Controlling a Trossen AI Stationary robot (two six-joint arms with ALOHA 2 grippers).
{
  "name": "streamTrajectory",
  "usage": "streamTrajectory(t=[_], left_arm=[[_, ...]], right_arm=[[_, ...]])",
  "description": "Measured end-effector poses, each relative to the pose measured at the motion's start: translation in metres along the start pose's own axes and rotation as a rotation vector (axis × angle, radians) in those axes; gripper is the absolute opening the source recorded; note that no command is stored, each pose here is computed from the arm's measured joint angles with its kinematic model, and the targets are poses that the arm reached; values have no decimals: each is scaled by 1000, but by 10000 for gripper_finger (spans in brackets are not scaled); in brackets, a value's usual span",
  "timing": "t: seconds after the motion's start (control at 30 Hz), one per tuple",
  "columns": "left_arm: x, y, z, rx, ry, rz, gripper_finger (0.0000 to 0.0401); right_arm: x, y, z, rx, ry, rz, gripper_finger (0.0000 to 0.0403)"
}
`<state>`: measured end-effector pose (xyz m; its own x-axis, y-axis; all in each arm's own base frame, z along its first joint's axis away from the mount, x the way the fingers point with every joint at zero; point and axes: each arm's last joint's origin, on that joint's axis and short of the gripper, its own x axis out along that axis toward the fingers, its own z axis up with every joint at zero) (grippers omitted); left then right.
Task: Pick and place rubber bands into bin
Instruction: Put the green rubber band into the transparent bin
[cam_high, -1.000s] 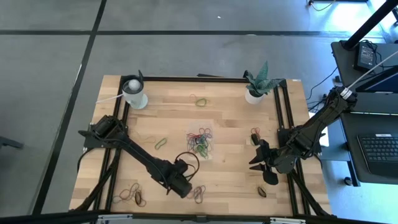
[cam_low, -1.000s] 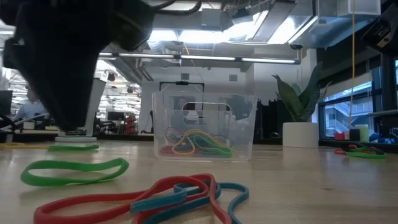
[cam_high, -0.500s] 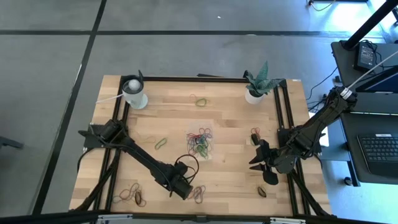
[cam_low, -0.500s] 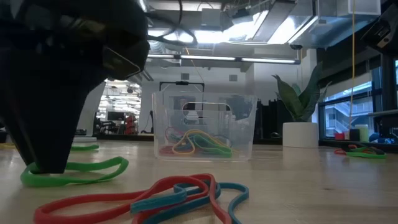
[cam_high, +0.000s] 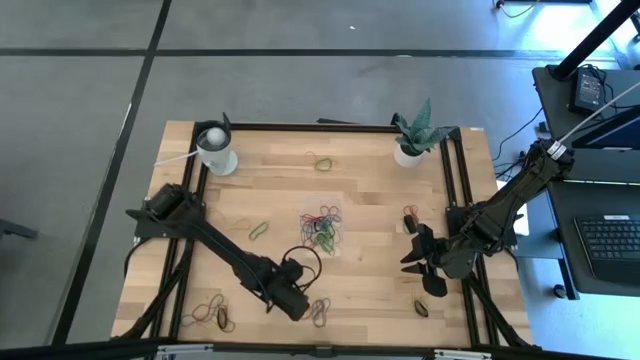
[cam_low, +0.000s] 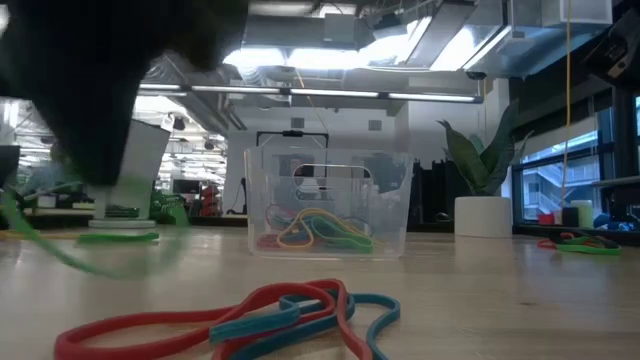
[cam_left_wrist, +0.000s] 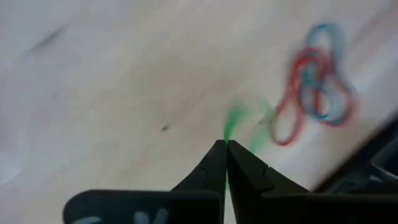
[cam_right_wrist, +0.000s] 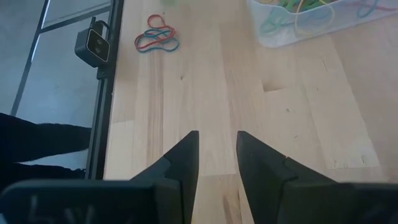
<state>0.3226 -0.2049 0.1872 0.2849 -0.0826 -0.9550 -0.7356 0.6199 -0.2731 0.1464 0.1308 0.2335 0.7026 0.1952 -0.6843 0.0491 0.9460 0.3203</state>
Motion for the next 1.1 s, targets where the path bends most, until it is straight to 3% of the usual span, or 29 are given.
streamTrajectory(t=[0.23, 0.47, 0.8, 1.1], left_arm=[[-72, 11, 27, 182, -199, -107, 2], [-113, 38, 89, 321, -336, -107, 3], [-83, 78, 176, 557, -213, -28, 3], [-31, 80, 197, 828, -93, -66, 5]], right_arm=[[0, 0, 0, 10, -3, 3, 111], [0, -1, 3, 21, -79, -51, 111], [3, -10, 15, 99, -184, -142, 111], [7, -22, 25, 277, -225, -183, 111]])
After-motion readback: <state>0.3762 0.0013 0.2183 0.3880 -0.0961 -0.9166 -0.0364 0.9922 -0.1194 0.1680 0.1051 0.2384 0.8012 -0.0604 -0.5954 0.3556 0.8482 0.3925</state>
